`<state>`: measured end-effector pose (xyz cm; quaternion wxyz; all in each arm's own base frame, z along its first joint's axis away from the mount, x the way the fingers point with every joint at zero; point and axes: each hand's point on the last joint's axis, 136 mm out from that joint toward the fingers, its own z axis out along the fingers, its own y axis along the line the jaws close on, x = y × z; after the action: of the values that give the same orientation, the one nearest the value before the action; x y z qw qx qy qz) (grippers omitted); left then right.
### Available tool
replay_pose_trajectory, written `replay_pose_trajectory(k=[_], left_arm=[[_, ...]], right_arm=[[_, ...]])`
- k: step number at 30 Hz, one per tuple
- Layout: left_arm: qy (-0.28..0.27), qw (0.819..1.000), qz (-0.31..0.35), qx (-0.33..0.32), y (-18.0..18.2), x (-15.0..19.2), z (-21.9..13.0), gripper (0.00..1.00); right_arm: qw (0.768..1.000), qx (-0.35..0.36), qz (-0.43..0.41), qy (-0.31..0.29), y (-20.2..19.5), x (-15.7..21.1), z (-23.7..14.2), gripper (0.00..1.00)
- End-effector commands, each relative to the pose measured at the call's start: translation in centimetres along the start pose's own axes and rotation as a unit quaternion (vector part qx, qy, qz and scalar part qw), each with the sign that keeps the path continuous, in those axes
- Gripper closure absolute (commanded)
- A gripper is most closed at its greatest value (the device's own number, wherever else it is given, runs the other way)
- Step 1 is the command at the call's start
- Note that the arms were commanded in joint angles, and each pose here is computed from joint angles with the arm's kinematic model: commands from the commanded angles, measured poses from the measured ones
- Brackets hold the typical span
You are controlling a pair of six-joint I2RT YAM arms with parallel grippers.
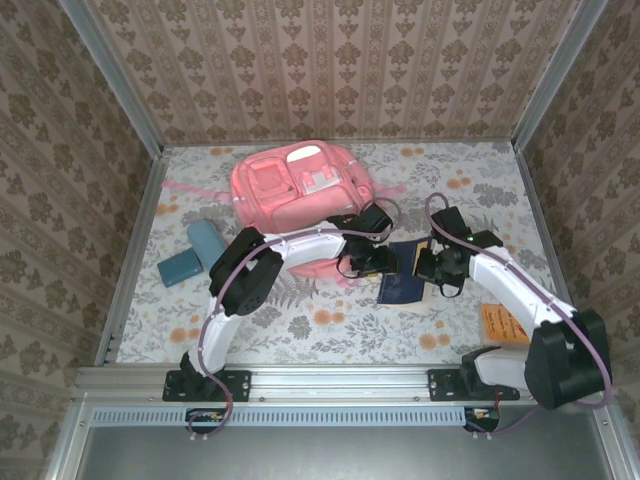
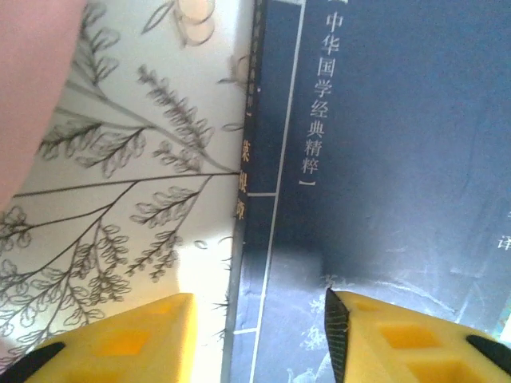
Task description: Pack the student bag
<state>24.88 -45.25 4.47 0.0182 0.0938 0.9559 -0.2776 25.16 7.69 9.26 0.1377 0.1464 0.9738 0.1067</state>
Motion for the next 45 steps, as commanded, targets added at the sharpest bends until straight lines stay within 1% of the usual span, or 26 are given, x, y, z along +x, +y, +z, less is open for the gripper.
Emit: replay_pose_trajectory(k=[1, 4, 8, 11, 13, 16, 19, 21, 26, 28, 32, 33, 39, 43, 45], left_arm=[[-0.037, 0.997, 0.062, 0.034, -3.2, -1.3, -4.5, 0.45], [-0.061, 0.994, 0.081, 0.051, -4.1, -2.2, -7.4, 0.34], [-0.096, 0.988, 0.089, 0.079, -4.3, -3.3, -11.6, 0.22], [-0.124, 0.982, 0.099, 0.108, -3.8, -3.9, -14.4, 0.15], [-0.146, 0.976, 0.102, 0.127, -3.4, -4.2, -16.4, 0.08], [-0.169, 0.965, 0.104, 0.169, -2.7, -4.1, -19.3, 0.0], [-0.187, 0.956, 0.101, 0.202, -2.0, -3.8, -21.4, 0.0], [-0.195, 0.951, 0.093, 0.22, -1.4, -3.6, -22.5, 0.0], [-0.197, 0.942, 0.083, 0.26, -1.2, -2.8, -23.5, 0.0], [-0.182, 0.936, 0.084, 0.289, -1.9, -2.2, -23.8, 0.01], [-0.173, 0.927, 0.088, 0.321, -2.9, -2.1, -24.3, 0.07], [-0.172, 0.925, 0.088, 0.326, -3.0, -2.2, -24.5, 0.1], [-0.182, 0.916, 0.09, 0.345, -3.1, -3.2, -25.3, 0.38], [-0.186, 0.914, 0.079, 0.351, -2.5, -4.2, -25.4, 0.58], [-0.184, 0.914, 0.073, 0.355, -2.4, -4.5, -25.2, 0.72]], right_arm=[[0.998, -0.013, -0.014, -0.061, 0.2, -1.5, -3.3, 1.0], [0.994, -0.048, -0.024, -0.095, 1.0, -1.9, -5.6, 1.0], [0.985, -0.108, -0.035, -0.134, 2.6, -2.2, -9.1, 1.0], [0.976, -0.159, -0.05, -0.143, 4.3, -2.0, -10.9, 1.0], [0.968, -0.2, -0.059, -0.142, 5.8, -1.9, -11.9, 1.0], [0.949, -0.277, -0.074, -0.135, 8.5, -1.7, -13.4, 1.0], [0.924, -0.353, -0.087, -0.12, 11.1, -1.6, -14.7, 1.0], [0.909, -0.39, -0.09, -0.118, 12.5, -1.8, -15.6, 1.0], [0.884, -0.448, -0.095, -0.093, 14.5, -2.1, -16.5, 1.0], [0.879, -0.459, -0.095, -0.083, 15.0, -2.2, -16.4, 1.0], [0.869, -0.478, -0.105, -0.074, 15.7, -2.4, -16.7, 1.0], [0.868, -0.479, -0.106, -0.071, 15.8, -2.5, -16.6, 1.0], [0.872, -0.471, -0.116, -0.061, 16.2, -3.2, -16.1, 1.0], [0.881, -0.455, -0.114, -0.058, 16.1, -3.9, -14.9, 1.0], [0.888, -0.443, -0.107, -0.058, 15.9, -4.3, -14.1, 1.0]])
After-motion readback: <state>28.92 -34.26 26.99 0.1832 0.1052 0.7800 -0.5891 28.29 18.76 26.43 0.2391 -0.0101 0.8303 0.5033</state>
